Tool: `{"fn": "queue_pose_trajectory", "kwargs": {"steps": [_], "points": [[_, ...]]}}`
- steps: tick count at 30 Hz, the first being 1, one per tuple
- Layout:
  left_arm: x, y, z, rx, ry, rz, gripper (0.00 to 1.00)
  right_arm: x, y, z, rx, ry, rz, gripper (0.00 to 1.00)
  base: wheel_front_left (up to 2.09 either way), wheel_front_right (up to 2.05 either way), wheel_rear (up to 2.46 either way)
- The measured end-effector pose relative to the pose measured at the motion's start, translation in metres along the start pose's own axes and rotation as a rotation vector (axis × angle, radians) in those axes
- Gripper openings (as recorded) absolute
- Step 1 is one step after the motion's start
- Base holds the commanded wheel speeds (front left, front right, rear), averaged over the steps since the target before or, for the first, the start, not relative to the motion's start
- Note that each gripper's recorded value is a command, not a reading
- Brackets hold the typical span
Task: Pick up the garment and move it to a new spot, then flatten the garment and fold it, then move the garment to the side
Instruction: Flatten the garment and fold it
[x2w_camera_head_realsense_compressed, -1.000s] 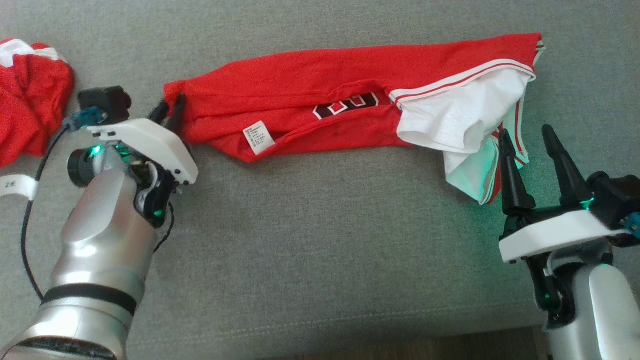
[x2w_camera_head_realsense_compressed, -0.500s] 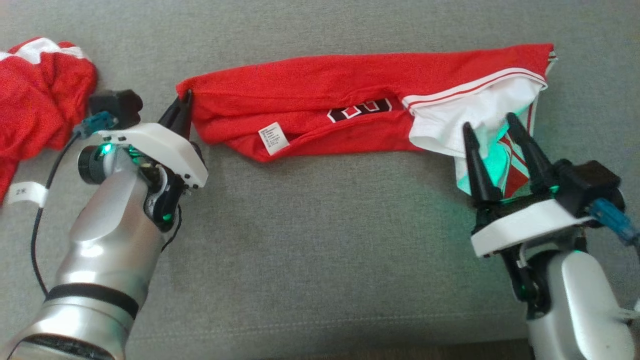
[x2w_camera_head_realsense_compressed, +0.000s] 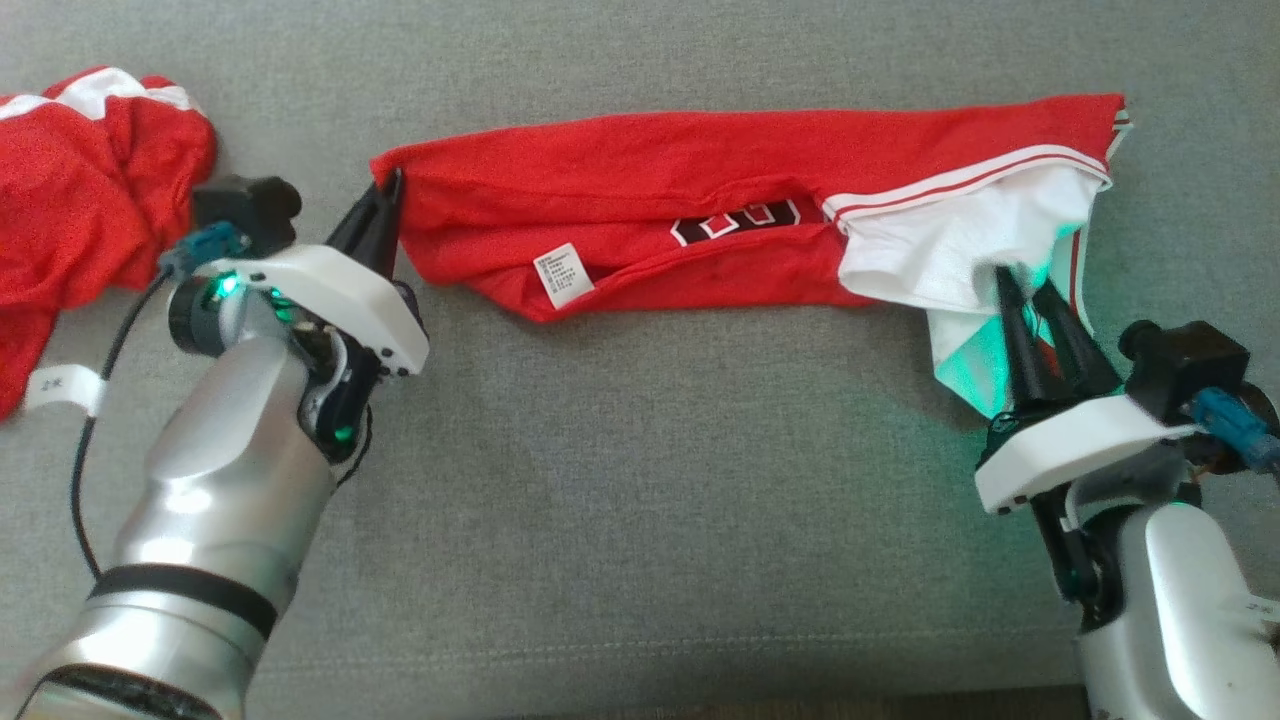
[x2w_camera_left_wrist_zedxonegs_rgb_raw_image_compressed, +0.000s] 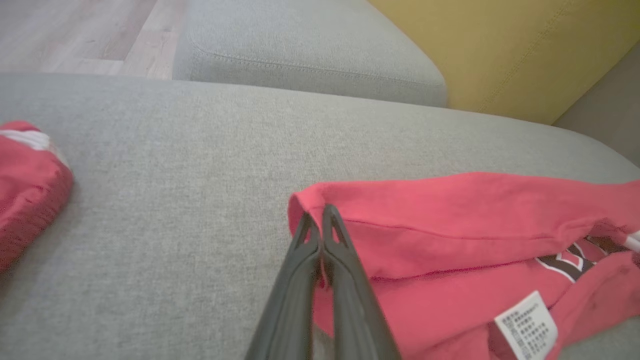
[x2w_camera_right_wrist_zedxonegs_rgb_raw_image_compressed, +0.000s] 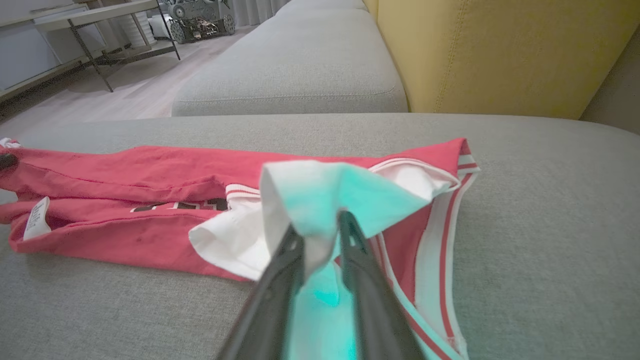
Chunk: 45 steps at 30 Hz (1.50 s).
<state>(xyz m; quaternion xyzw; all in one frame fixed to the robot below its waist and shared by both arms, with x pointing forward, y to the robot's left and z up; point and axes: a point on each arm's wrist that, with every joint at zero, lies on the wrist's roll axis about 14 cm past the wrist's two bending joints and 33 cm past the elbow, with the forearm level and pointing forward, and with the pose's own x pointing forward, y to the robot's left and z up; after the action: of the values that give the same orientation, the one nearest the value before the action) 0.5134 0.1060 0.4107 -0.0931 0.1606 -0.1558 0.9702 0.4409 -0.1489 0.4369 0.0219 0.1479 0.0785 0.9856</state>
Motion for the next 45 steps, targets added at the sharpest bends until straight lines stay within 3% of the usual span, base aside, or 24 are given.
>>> {"fn": "queue_pose_trajectory", "kwargs": {"steps": [4, 9, 19, 28, 37, 45], "points": [[-0.001, -0.002, 0.017, 0.011, -0.046, -0.013, 0.00, -0.002, -0.005, 0.009, 0.007, -0.033, -0.015, 0.00, 0.00, 0.00, 0.00], [-0.008, -0.012, 0.079, 0.061, -0.222, -0.058, 0.00, -0.012, -0.016, 0.052, 0.011, -0.181, -0.048, 0.00, 0.00, 0.00, 0.00], [-0.071, -0.044, 0.180, 0.163, -0.554, -0.122, 0.00, -0.063, -0.029, 0.197, -0.051, -0.597, -0.092, 0.00, 0.00, 0.00, 0.00], [-0.161, -0.081, 0.268, 0.259, -0.827, -0.134, 0.00, -0.132, -0.025, 0.292, -0.080, -0.865, -0.072, 0.00, 0.00, 0.00, 0.00], [-0.180, -0.082, 0.262, 0.239, -0.814, -0.117, 0.00, -0.135, -0.020, 0.296, -0.057, -0.848, -0.039, 0.00, 0.00, 0.00, 0.00], [-0.154, -0.073, 0.253, 0.192, -0.756, -0.119, 0.00, -0.092, -0.017, 0.297, -0.029, -0.763, 0.014, 0.00, 0.00, 0.00, 0.00]]}}
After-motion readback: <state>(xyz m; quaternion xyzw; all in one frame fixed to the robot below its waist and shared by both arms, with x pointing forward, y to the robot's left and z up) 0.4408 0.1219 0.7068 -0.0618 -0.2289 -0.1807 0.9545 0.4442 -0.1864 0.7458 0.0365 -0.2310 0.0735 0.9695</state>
